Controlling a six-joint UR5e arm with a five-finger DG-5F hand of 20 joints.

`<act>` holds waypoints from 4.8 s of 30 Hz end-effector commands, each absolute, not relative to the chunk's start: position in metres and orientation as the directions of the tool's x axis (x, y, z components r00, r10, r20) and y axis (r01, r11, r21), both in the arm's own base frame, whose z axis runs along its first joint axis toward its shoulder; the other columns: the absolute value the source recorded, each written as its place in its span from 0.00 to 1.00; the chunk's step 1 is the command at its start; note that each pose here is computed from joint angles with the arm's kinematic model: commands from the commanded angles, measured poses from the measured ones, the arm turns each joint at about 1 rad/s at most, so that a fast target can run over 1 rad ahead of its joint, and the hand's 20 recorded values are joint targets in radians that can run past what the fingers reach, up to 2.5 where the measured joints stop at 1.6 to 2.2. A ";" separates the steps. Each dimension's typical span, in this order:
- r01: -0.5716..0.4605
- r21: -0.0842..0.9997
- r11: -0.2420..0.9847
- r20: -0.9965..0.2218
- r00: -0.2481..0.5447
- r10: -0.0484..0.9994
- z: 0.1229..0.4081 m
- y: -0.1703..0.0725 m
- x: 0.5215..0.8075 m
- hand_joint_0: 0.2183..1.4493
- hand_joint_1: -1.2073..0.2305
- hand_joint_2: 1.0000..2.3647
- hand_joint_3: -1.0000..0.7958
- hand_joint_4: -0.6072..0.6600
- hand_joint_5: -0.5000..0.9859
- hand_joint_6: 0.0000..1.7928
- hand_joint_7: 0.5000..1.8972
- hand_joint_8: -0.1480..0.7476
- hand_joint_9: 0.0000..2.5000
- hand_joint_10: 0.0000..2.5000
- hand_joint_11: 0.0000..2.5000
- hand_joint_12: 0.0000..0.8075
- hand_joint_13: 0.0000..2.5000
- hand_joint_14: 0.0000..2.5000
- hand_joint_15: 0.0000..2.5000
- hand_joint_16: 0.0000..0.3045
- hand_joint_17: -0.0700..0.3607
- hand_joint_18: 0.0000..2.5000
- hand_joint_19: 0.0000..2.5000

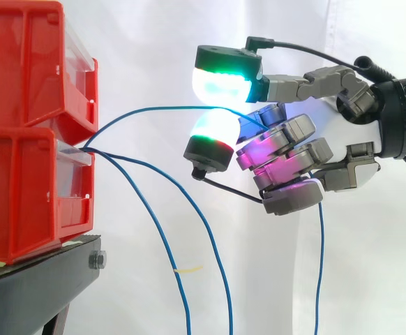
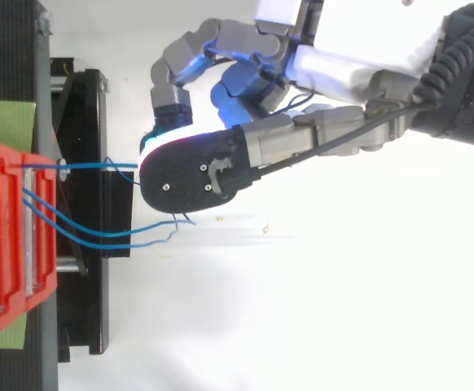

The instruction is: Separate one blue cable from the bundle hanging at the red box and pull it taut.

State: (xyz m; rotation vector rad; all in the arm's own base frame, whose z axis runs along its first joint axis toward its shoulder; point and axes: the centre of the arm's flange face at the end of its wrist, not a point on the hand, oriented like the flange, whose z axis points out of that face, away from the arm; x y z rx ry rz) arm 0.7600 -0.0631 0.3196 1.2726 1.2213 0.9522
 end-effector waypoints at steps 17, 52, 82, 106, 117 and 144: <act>0.103 0.990 0.099 -0.115 0.163 0.980 0.316 -0.064 0.761 0.34 0.36 0.01 0.38 0.64 0.21 0.52 0.45 0.52 0.35 0.85 0.52 0.42 0.44 0.74 0.55 0.14 0.39 0.49 0.55; 0.104 0.990 0.100 -0.116 0.158 0.981 0.294 -0.061 0.757 0.46 0.32 0.00 0.31 0.51 0.21 0.53 0.70 0.53 0.34 0.83 0.53 0.43 0.42 0.75 0.54 0.14 0.38 0.46 0.56; 0.118 0.986 0.122 -0.139 0.156 0.978 0.258 -0.056 0.746 0.42 0.33 0.01 0.34 0.57 0.20 0.53 0.65 0.52 0.34 0.84 0.51 0.43 0.42 0.74 0.54 0.14 0.39 0.46 0.56; 0.110 0.968 0.224 -0.246 0.275 0.929 0.311 -0.071 0.730 0.29 0.37 0.00 0.28 0.62 0.21 0.52 0.42 0.53 0.34 0.81 0.53 0.44 0.41 0.75 0.54 0.15 0.40 0.46 0.56; 0.089 0.972 0.218 -0.234 0.273 0.933 0.299 -0.067 0.728 0.25 0.35 0.00 0.28 0.63 0.21 0.51 0.43 0.54 0.33 0.83 0.51 0.46 0.40 0.78 0.52 0.16 0.42 0.47 0.55; 0.087 0.972 0.216 -0.232 0.273 0.933 0.299 -0.065 0.729 0.32 0.33 0.02 0.50 0.61 0.22 0.52 0.52 0.53 0.35 0.79 0.53 0.44 0.41 0.76 0.53 0.15 0.40 0.46 0.55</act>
